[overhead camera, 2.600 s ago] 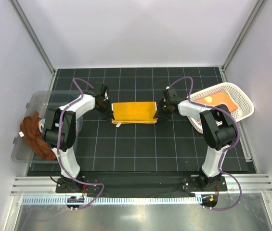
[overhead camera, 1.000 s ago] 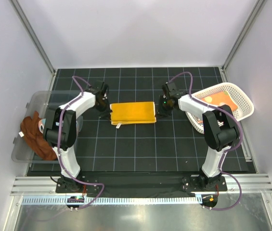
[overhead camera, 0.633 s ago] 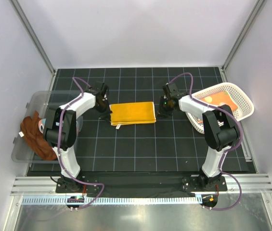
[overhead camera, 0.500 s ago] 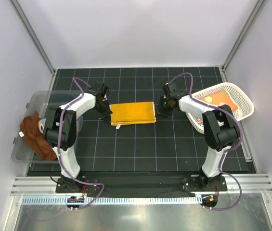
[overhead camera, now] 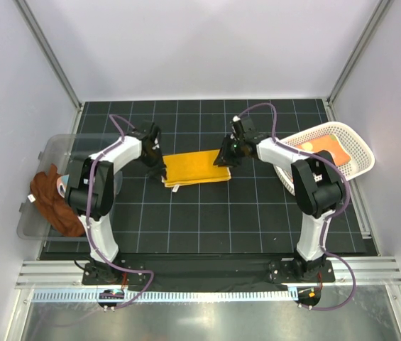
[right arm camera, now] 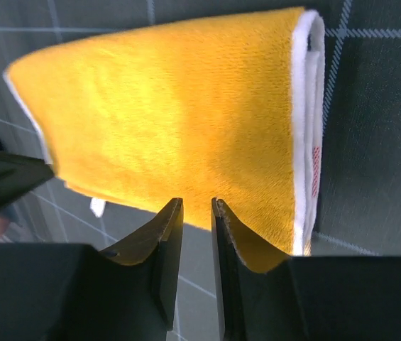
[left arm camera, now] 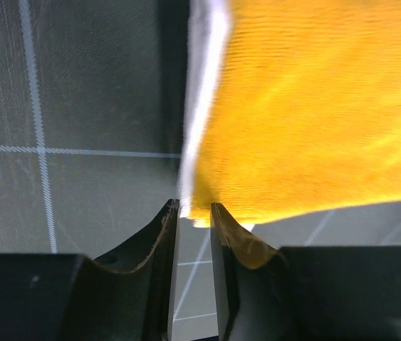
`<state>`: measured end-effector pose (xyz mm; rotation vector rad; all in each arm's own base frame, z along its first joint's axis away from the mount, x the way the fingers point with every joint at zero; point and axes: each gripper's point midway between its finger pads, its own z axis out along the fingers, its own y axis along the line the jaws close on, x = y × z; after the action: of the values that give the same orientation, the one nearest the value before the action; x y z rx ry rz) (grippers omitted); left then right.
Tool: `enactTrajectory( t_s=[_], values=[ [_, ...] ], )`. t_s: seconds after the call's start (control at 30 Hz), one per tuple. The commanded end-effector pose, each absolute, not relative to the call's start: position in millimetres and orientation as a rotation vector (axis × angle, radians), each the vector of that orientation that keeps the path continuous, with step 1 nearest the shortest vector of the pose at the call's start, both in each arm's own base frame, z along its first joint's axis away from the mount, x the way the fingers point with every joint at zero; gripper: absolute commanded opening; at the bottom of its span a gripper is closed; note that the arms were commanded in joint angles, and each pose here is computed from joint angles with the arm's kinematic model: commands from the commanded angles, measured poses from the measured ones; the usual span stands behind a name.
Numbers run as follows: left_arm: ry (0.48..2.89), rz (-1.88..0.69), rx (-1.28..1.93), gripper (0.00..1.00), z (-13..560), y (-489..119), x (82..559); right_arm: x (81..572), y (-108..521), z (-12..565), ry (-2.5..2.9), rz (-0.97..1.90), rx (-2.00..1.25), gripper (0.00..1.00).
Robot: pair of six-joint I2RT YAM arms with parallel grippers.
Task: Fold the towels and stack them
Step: Fold the towel
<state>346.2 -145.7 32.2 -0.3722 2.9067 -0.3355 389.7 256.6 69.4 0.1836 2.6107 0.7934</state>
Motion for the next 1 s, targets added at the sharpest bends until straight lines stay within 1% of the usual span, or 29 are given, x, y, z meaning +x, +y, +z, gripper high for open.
enactTrajectory(
  t_s=[0.0, 0.1, 0.13, 0.23, 0.37, 0.47, 0.57, 0.7, 0.77, 0.8, 0.9, 0.97],
  values=[
    [2.797, -0.459, -0.328, 0.28, 83.0, -158.6, 361.9, 386.3, 262.7, 49.9, 2.640, 0.820, 0.127, 0.30],
    [2.755, -0.624, -0.324, 0.29, 93.0, -182.7, 362.4, 377.1, 258.6, 32.5, 2.655, 0.813, 0.122, 0.30],
    [2.712, -0.694, -0.306, 0.29, 96.9, -193.9, 370.2, 372.4, 256.2, 26.7, 2.670, 0.805, 0.126, 0.30],
    [2.689, -0.833, -0.277, 0.29, 89.1, -220.6, 369.3, 367.6, 252.5, 22.5, 2.680, 0.789, 0.126, 0.30],
    [2.754, -0.798, -0.281, 0.27, 60.6, -224.6, 358.3, 369.2, 252.1, 40.0, 2.644, 0.795, 0.108, 0.31],
    [2.799, -0.723, -0.296, 0.27, 38.1, -216.0, 346.2, 377.2, 266.5, 67.5, 2.576, 0.893, 0.078, 0.31],
    [2.816, -0.709, -0.296, 0.26, 28.4, -214.5, 338.3, 378.8, 296.5, 82.3, 2.535, 1.054, 0.017, 0.31],
    [2.816, -0.681, -0.273, 0.26, 24.4, -215.8, 335.5, 375.9, 326.5, 80.0, 2.498, 1.200, -0.027, 0.31],
    [2.819, -0.676, -0.270, 0.25, 23.2, -216.0, 334.2, 365.5, 334.3, 66.6, 2.539, 1.259, -0.022, 0.32],
    [2.819, -0.677, -0.263, 0.25, 23.9, -216.8, 333.3, 368.6, 336.4, 65.6, 2.516, 1.275, -0.031, 0.32],
    [2.808, -0.690, -0.257, 0.25, 32.4, -217.0, 332.8, 360.7, 329.3, 41.0, 2.572, 1.225, -0.019, 0.32],
    [2.774, -0.695, -0.246, 0.25, 49.3, -216.7, 335.5, 357.8, 324.5, 30.4, 2.597, 1.184, -0.035, 0.33]
  ],
)
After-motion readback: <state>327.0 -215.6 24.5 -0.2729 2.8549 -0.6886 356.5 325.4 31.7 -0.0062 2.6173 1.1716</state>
